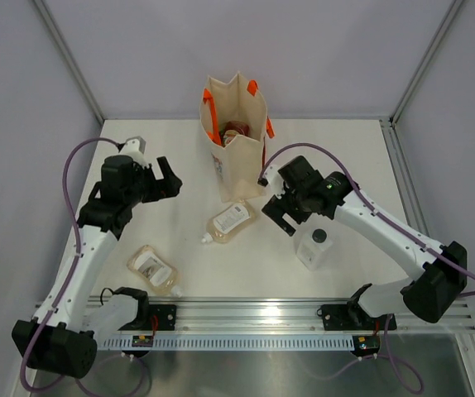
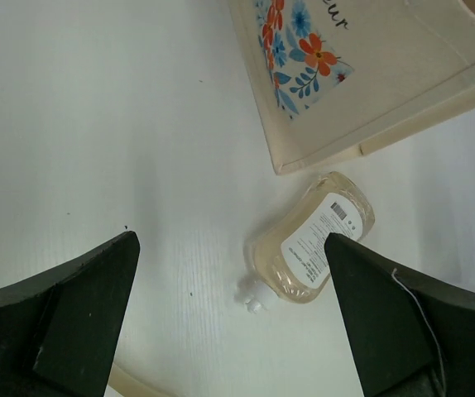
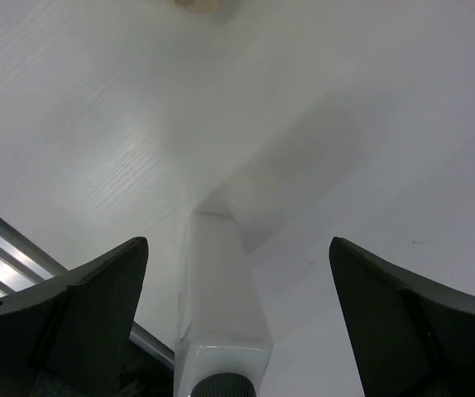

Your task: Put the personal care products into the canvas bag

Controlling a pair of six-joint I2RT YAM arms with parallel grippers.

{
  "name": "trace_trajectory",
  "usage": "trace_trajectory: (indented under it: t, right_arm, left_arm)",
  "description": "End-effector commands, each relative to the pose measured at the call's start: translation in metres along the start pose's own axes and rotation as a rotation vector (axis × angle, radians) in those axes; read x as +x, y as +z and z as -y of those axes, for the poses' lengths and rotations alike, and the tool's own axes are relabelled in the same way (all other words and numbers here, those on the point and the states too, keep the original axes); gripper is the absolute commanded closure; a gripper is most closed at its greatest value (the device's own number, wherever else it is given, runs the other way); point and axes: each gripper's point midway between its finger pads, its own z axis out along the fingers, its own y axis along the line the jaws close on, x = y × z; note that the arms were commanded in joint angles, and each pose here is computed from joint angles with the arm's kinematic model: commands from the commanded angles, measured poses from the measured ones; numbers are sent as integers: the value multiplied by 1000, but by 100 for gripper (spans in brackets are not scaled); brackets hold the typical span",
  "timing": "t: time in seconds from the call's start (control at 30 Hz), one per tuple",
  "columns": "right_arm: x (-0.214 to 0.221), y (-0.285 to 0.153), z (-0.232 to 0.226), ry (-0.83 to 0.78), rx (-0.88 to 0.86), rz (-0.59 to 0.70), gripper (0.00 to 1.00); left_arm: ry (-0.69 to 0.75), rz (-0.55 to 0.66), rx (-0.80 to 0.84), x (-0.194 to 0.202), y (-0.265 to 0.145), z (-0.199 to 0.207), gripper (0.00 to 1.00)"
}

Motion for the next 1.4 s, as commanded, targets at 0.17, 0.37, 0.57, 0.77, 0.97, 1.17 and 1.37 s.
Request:
trace_trajectory:
  t: [0.17,0.37,0.57,0.77,0.97,1.17,1.37]
  right_arm:
    - [33,-6,29,74,254,-144,0]
    - [58,-3,11,96,175,-256,0]
    - [73,-4,-1,87,115,-314,0]
    - [94,0,-14,78,55,-391,3]
    - [91,2,-21,91,14,-379,19]
    - [84,1,-27,91,-29,-362,54]
    - [70,-1,-35,106,-109,-340,100]
  left_arm:
    - [-47,111,-57,-3,-10,-15,1]
    - [-53,100,-60,6,-11,-18,1]
    - [-63,86,-50,13,-10,-17,1]
    - [-74,73,-41,19,-9,-17,1]
    - [-79,62,-34,23,-8,-17,1]
    - [-80,62,-31,23,-9,-16,1]
    - [-78,59,-35,26,-12,-17,1]
